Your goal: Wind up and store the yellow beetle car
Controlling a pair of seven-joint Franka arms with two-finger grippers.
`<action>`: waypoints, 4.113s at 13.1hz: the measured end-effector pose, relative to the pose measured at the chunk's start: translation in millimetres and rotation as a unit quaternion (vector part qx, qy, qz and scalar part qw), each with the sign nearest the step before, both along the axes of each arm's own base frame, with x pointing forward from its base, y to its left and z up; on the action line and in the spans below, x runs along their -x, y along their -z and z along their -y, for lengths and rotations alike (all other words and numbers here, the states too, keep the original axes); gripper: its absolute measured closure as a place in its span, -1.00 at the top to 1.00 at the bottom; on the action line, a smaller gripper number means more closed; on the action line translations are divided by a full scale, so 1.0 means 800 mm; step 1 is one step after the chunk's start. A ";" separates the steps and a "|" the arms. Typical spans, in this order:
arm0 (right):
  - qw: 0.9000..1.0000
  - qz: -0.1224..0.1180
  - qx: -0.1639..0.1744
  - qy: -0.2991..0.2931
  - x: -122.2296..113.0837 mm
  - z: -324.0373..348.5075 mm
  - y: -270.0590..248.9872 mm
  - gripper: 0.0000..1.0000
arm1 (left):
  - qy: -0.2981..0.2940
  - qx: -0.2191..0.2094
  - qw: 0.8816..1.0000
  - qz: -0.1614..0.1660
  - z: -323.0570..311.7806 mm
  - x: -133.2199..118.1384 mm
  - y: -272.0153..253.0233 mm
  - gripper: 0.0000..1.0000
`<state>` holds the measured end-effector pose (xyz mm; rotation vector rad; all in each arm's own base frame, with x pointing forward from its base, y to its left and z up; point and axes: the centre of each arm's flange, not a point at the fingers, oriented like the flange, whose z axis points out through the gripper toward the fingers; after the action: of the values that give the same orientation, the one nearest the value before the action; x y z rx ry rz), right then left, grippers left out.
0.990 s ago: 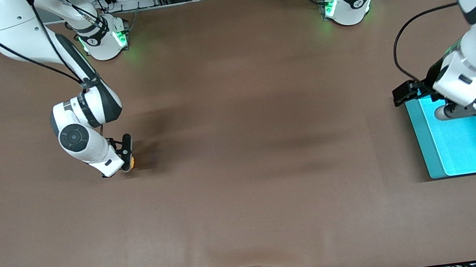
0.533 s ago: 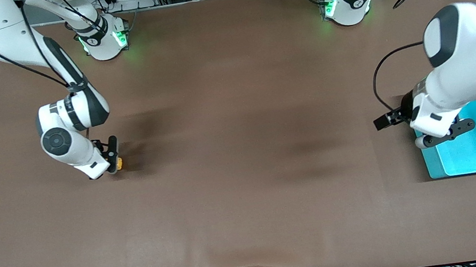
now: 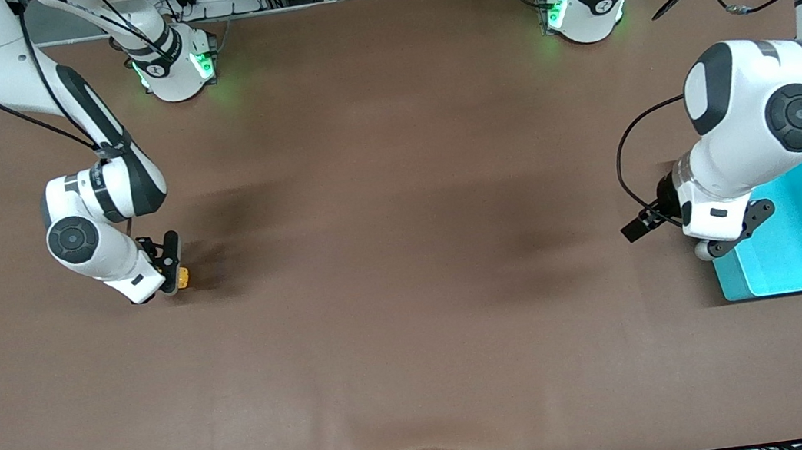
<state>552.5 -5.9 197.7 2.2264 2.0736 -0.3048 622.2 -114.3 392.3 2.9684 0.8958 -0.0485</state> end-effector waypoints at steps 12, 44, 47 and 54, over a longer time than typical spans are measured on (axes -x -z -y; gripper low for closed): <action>1.000 -0.001 0.003 0.019 0.011 0.121 0.001 -0.22 | -0.137 0.003 0.991 0.007 0.004 -0.006 0.038 1.00; 0.986 -0.028 -0.111 0.119 -0.090 0.132 -0.384 1.00 | -0.221 0.011 0.975 0.007 -0.049 -0.016 0.041 1.00; 0.981 0.019 -0.101 0.167 -0.082 0.104 -0.448 1.00 | -0.291 0.013 0.956 0.012 -0.087 -0.025 0.056 1.00; 0.952 0.056 -0.091 0.286 -0.047 0.038 -0.535 1.00 | -0.456 0.025 0.889 0.027 -0.132 -0.045 0.128 1.00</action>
<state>590.2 -36.3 626.0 2.8458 1.4088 -0.0120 658.5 -8.8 290.1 2.1816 2.0985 0.0417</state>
